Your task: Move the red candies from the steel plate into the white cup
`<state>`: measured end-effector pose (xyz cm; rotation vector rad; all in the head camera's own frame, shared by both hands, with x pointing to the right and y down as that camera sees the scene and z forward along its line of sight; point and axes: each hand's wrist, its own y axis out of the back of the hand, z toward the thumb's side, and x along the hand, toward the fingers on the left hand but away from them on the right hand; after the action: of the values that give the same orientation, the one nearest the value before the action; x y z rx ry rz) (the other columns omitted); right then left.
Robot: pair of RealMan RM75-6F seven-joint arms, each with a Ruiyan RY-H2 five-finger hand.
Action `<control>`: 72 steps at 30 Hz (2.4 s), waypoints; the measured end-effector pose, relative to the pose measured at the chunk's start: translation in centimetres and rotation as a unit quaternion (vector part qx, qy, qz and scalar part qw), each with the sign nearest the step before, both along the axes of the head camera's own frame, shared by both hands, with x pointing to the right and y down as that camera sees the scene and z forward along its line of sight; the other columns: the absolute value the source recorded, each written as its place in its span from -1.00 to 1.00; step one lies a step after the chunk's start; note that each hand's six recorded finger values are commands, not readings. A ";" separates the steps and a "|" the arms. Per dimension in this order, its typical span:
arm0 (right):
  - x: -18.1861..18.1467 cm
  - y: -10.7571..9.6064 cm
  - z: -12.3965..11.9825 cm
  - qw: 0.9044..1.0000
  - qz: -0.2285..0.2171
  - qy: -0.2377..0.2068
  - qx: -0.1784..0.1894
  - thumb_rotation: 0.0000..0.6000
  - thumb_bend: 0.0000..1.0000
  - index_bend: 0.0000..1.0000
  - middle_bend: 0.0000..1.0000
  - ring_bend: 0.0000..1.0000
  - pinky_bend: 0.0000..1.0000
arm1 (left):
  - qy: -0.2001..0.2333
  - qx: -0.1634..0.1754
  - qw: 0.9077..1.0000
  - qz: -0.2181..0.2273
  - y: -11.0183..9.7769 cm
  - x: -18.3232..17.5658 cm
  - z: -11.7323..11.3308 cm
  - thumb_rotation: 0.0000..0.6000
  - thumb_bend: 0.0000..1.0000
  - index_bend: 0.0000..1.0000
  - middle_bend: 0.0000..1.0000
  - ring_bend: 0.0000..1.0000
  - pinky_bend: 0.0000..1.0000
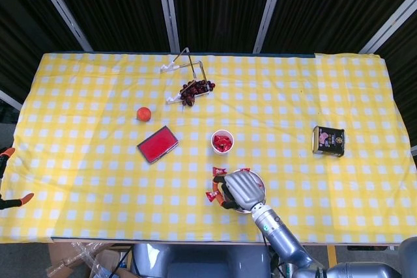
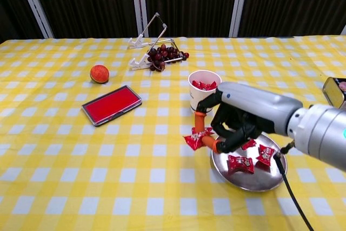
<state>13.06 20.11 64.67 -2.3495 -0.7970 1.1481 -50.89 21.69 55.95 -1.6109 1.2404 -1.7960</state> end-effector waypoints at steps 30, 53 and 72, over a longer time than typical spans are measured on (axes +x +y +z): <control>2.5 -11.4 4.1 0.993 0.076 0.068 0.052 1.00 0.06 -0.01 0.72 0.93 0.85 | 0.003 -0.006 1.000 -0.001 -0.1 0.0 0.2 1.00 -0.87 -1.00 -1.00 -1.00 -1.00; 2.5 -6.1 1.1 0.996 0.049 0.054 0.044 1.00 -0.10 -0.44 0.72 0.93 0.85 | 0.006 -0.003 1.000 0.003 0.0 0.1 0.1 1.00 -0.87 -1.00 -1.00 -1.00 -1.00; 0.3 -1.2 2.4 0.995 0.017 0.093 0.017 1.00 -0.11 -0.23 0.72 0.93 0.85 | 0.008 -0.002 1.000 0.000 0.0 0.0 0.0 1.00 -0.87 -1.00 -1.00 -1.00 -1.00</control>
<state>13.36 18.94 67.03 -2.1712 -0.7872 1.3343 -50.88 21.74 55.95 -1.6296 1.2449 -1.7894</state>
